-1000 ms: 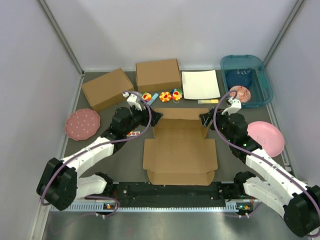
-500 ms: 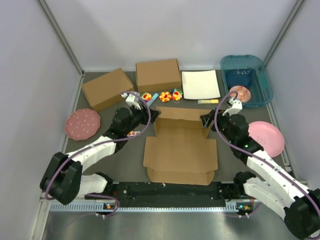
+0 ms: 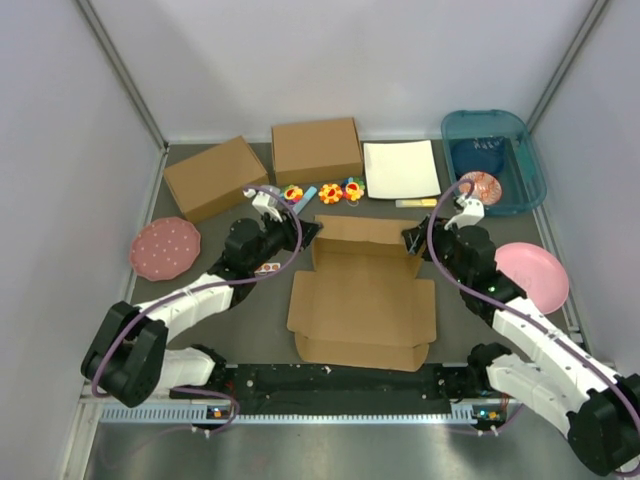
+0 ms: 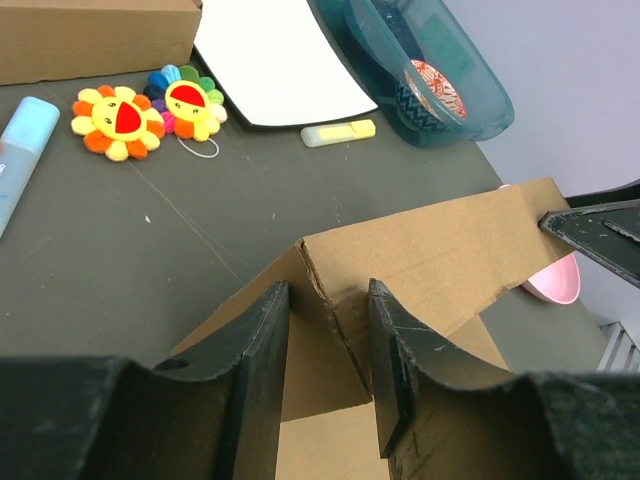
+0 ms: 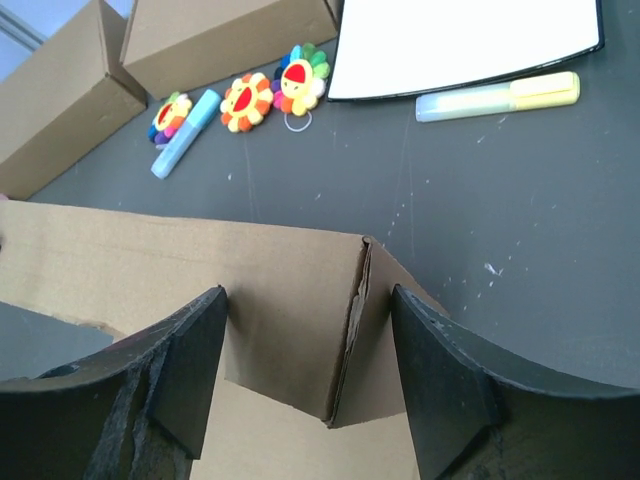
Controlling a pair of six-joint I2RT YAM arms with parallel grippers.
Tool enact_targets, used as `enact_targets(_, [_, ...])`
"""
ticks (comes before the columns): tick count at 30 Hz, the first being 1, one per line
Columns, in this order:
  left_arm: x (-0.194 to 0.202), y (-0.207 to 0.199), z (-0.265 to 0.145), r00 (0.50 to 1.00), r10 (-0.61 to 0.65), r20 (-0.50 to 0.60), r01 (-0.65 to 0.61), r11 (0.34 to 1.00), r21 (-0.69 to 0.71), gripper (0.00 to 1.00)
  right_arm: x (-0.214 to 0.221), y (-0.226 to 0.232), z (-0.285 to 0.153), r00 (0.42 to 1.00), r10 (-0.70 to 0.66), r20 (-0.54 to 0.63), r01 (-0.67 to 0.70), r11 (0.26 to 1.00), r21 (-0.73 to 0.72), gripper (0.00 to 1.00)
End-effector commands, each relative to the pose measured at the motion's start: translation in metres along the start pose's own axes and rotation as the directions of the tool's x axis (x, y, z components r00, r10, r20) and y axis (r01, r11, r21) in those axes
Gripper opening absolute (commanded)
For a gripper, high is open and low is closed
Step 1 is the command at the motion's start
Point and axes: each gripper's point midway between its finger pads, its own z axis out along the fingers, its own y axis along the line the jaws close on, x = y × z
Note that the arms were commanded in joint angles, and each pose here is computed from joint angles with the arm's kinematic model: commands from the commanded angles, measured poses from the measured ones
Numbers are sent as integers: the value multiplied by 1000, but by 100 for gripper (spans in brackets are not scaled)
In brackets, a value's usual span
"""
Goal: Fold the paper box
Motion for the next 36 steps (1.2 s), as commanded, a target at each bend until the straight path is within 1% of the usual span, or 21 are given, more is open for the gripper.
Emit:
enact_targets(1, [70, 25, -15, 979, -54, -199, 43, 997, -60, 39, 45, -31, -1, 996, 4, -90, 4, 996, 84, 63])
enact_targets(2, [73, 26, -17, 978, -60, -201, 48, 997, -63, 38, 56, -36, -2, 994, 12, -110, -2, 996, 94, 62])
enact_targets(8, [99, 31, -31, 970, -111, -216, 99, 993, -66, 36, 93, -51, -13, 983, 101, -152, -82, 989, 125, 56])
enact_targets(12, [115, 31, -36, 962, -125, -242, 113, 992, -64, 34, 105, -53, -20, 970, 182, -159, -161, 978, 135, 52])
enact_targets(15, [126, 30, -37, 956, -126, -263, 115, 992, -59, 32, 117, -59, -25, 957, 227, -180, -196, 965, 174, 50])
enact_targets(21, [143, 31, -41, 946, -146, -291, 134, 989, -59, 30, 140, -72, -33, 932, 300, -205, -250, 939, 236, 48])
enact_targets(25, [155, 32, -42, 936, -161, -314, 150, 987, -59, 29, 143, -73, -35, 928, 302, -217, -246, 937, 249, 48])
enact_targets(30, [159, 32, -43, 932, -167, -322, 157, 986, -57, 27, 141, -72, -34, 925, 302, -230, -241, 936, 257, 49])
enact_targets(33, [156, 30, -42, 934, -164, -317, 154, 987, -54, 27, 121, -63, -33, 942, 281, -185, -240, 946, 217, 53])
enact_targets(34, [152, 29, -42, 937, -159, -312, 151, 987, -50, 27, 104, -56, -32, 950, 274, -147, -245, 951, 189, 53])
enact_targets(36, [151, 29, -41, 937, -149, -317, 139, 989, -55, 27, 91, -53, -32, 961, 249, -123, -225, 958, 179, 53])
